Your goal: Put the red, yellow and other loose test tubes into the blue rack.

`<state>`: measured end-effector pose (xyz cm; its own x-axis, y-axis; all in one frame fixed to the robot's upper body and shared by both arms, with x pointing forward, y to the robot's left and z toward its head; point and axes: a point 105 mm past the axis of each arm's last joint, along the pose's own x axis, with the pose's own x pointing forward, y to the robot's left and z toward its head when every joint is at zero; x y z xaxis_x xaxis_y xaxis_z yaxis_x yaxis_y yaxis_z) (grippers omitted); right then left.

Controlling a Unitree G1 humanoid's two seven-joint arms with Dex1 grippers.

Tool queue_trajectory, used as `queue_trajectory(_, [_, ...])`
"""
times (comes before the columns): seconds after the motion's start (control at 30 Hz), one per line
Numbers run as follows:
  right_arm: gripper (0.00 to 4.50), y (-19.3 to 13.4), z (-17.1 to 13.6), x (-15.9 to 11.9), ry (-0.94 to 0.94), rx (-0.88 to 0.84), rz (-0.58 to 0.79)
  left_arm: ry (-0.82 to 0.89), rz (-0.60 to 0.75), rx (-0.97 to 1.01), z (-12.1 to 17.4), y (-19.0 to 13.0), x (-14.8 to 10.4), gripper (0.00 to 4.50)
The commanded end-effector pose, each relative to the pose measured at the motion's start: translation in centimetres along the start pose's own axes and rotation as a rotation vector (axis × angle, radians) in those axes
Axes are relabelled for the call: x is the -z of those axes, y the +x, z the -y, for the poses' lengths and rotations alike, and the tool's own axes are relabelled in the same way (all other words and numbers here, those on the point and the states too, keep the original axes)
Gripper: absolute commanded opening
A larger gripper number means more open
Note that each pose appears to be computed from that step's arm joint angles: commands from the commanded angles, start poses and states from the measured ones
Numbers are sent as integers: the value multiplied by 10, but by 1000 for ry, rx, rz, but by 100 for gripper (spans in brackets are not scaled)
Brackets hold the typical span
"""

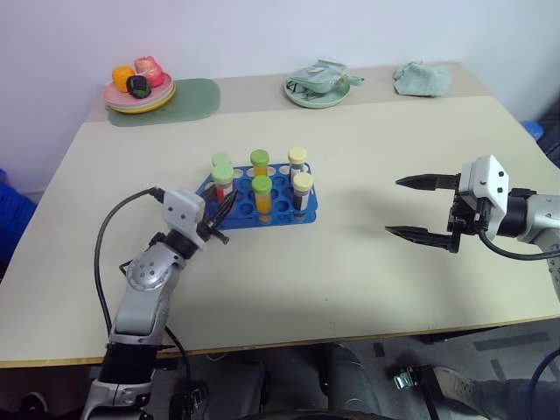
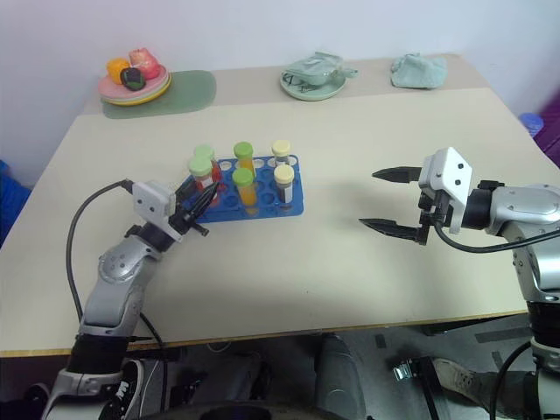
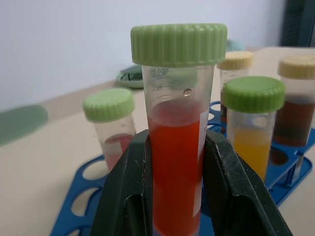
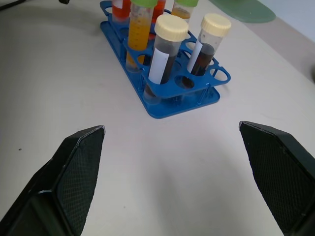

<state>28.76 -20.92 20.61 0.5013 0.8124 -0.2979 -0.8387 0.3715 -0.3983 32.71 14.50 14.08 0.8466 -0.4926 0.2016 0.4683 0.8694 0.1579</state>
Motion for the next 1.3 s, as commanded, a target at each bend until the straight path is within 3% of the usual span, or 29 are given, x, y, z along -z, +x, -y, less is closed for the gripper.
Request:
queue_trajectory(0.03, [450, -1, 3, -14, -53, 9, 30, -109, -5, -4, -2, -2, 2, 79])
queue_trajectory(0.1, [450, -2, 4, -14, -54, 9, 30, -182, 13, -1, -2, -3, -1, 185])
queue_trajectory(0.27, [450, -1, 4, -12, -50, 6, 31, -107, 53, -9, -15, -11, -17, 435])
queue_trajectory(0.47, [450, 3, 3, -8, -37, -23, 37, 28, 89, 50, -43, -40, -49, 443])
queue_trajectory(0.63, [450, 9, -7, -2, -9, -82, 41, -22, -28, 196, -54, -68, -49, 443])
queue_trajectory(0.73, [450, 10, -6, 2, 7, -74, 45, 42, -37, 224, -67, -76, -61, 443])
queue_trajectory(1.0, [450, 5, 2, 16, 4, -13, 41, 170, -135, 468, -68, -87, -85, 443])
queue_trajectory(1.3, [450, -12, 20, 24, -20, 43, -1, 135, -181, 593, -53, -71, -90, 443])
